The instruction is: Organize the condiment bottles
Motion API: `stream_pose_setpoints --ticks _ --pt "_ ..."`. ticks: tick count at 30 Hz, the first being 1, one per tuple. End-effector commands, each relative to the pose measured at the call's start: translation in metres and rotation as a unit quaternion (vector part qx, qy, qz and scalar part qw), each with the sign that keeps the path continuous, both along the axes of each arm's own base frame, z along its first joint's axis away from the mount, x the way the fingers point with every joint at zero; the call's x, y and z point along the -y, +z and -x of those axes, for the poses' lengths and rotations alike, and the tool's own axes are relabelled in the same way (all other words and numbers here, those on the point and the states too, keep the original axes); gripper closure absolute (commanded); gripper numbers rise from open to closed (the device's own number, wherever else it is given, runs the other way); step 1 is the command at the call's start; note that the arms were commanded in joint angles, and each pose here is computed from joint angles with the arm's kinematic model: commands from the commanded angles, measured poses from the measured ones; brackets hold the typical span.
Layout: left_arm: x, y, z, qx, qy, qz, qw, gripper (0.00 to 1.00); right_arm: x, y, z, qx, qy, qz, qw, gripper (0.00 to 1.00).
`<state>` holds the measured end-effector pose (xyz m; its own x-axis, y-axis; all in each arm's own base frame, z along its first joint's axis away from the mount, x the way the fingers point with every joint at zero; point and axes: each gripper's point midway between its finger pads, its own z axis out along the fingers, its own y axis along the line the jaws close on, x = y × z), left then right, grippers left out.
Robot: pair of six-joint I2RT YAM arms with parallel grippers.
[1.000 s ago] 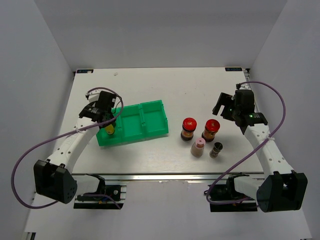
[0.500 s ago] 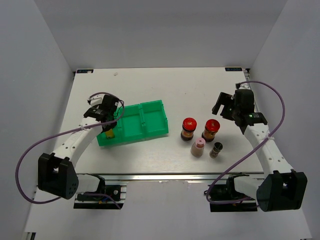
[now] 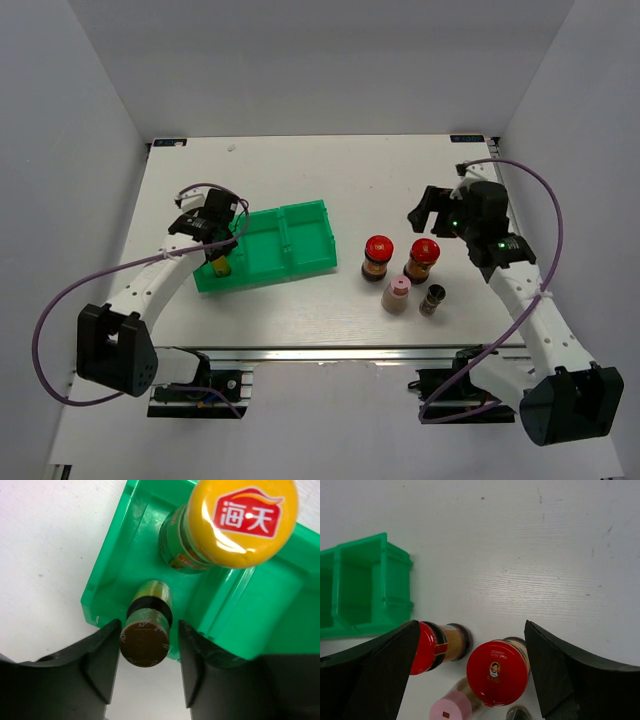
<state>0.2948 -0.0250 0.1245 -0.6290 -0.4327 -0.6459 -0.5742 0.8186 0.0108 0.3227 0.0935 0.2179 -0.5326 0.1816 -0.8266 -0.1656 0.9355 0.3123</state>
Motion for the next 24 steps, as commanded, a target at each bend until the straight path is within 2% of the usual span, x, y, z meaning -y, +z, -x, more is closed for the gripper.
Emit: stream_pose_setpoints --ticks 1,5,6,8,12,15,20,24 --pt "-0.002 0.015 0.002 0.026 0.006 0.010 1.000 0.37 -0.027 0.008 0.002 0.020 0.061 0.025 0.998 0.11" --pt "-0.001 0.023 0.003 0.038 0.001 0.018 0.999 0.24 -0.044 0.008 0.006 0.025 0.087 0.039 0.995 0.11" --pt "0.000 0.026 0.004 0.042 -0.001 0.020 0.999 0.14 -0.049 0.010 0.008 0.028 0.095 0.046 0.994 0.11" --pt "-0.001 0.029 0.006 0.042 0.000 0.020 0.999 0.02 -0.049 0.007 0.008 0.023 0.088 0.062 0.994 0.11" --pt "-0.001 0.053 0.006 0.063 -0.002 0.026 0.998 0.02 -0.067 0.001 0.013 0.015 0.108 0.092 0.990 0.11" --pt "-0.012 0.086 0.004 0.111 0.014 0.011 0.994 0.02 -0.082 -0.011 0.017 0.000 0.125 0.130 0.984 0.11" --pt "-0.010 0.163 -0.007 0.228 0.007 0.039 0.973 0.02 -0.101 -0.034 0.021 -0.047 0.143 0.169 0.974 0.11" --pt "-0.008 0.178 -0.016 0.259 0.001 0.042 0.965 0.02 -0.099 -0.048 0.028 -0.092 0.140 0.199 0.966 0.11"
